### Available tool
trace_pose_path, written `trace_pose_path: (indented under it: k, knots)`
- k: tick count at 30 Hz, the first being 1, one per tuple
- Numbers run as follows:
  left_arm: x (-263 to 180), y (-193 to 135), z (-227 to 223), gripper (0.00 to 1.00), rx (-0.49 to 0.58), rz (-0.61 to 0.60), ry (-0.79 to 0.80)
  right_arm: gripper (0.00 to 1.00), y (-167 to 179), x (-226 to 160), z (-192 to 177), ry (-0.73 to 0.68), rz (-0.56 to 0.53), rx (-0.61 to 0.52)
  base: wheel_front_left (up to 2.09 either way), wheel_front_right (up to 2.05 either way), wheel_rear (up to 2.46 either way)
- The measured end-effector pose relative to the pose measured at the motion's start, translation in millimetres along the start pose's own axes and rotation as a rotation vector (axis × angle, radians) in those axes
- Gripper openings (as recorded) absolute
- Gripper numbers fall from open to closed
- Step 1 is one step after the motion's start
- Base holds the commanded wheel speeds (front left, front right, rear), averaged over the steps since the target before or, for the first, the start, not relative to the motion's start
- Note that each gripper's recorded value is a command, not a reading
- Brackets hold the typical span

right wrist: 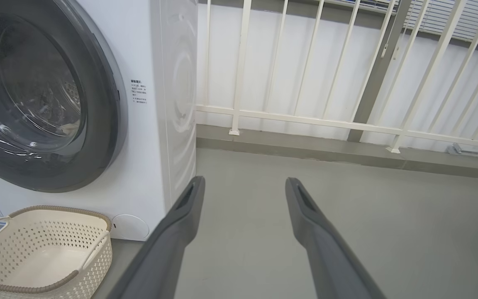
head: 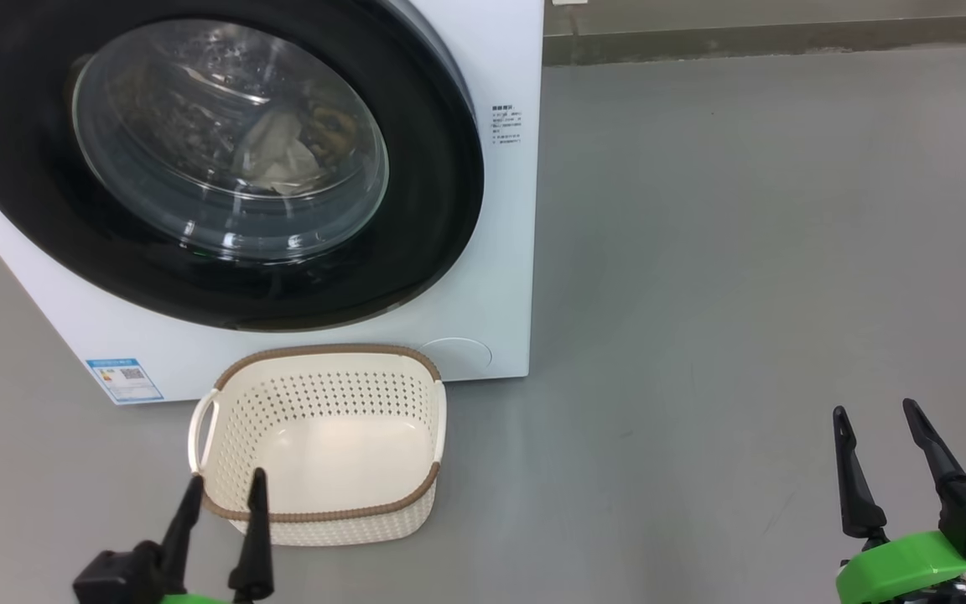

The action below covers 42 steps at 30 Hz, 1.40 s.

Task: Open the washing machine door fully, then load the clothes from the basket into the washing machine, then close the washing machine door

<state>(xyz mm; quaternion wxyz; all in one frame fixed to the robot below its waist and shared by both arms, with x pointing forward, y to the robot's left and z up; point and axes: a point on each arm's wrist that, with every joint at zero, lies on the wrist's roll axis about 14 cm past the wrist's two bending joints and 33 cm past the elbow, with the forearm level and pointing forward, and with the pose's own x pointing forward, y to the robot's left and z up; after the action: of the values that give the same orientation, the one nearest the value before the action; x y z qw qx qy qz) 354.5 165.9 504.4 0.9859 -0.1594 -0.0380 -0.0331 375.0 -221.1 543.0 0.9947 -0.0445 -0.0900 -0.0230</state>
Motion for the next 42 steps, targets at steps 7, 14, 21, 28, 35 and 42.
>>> trace_pose_path:
  k: [7, 14, 21, 28, 35, 42]
  knots:
    - [-11, -4, -26, 0.0, -0.015, -0.001, 0.08, 0.0, 4, -12, -28, 0.092, 0.0, 0.021, 0.0, 0.0, 0.0]
    - [-12, -1, -29, 0.0, -0.083, 0.021, 0.095, 0.0, 0, -14, -33, 0.12, -0.028, 0.102, 0.0, 0.0, 0.0]
    - [-12, 3, -31, 0.0, -0.15, 0.044, 0.108, 0.0, -1, -14, -35, 0.125, -0.05, 0.194, 0.0, 0.0, 0.0]
    - [-10, 6, -31, 0.0, -0.218, 0.066, 0.108, 0.0, -2, -15, -37, 0.131, -0.069, 0.281, 0.0, 0.0, 0.0]
    - [-9, 11, -32, 0.0, -0.3, 0.091, 0.116, 0.0, -2, -15, -40, 0.143, -0.088, 0.389, 0.0, 0.0, 0.0]
    - [-9, 14, -33, 0.0, -0.369, 0.11, 0.122, 0.0, -1, -16, -44, 0.158, -0.104, 0.475, 0.0, 0.0, 0.0]
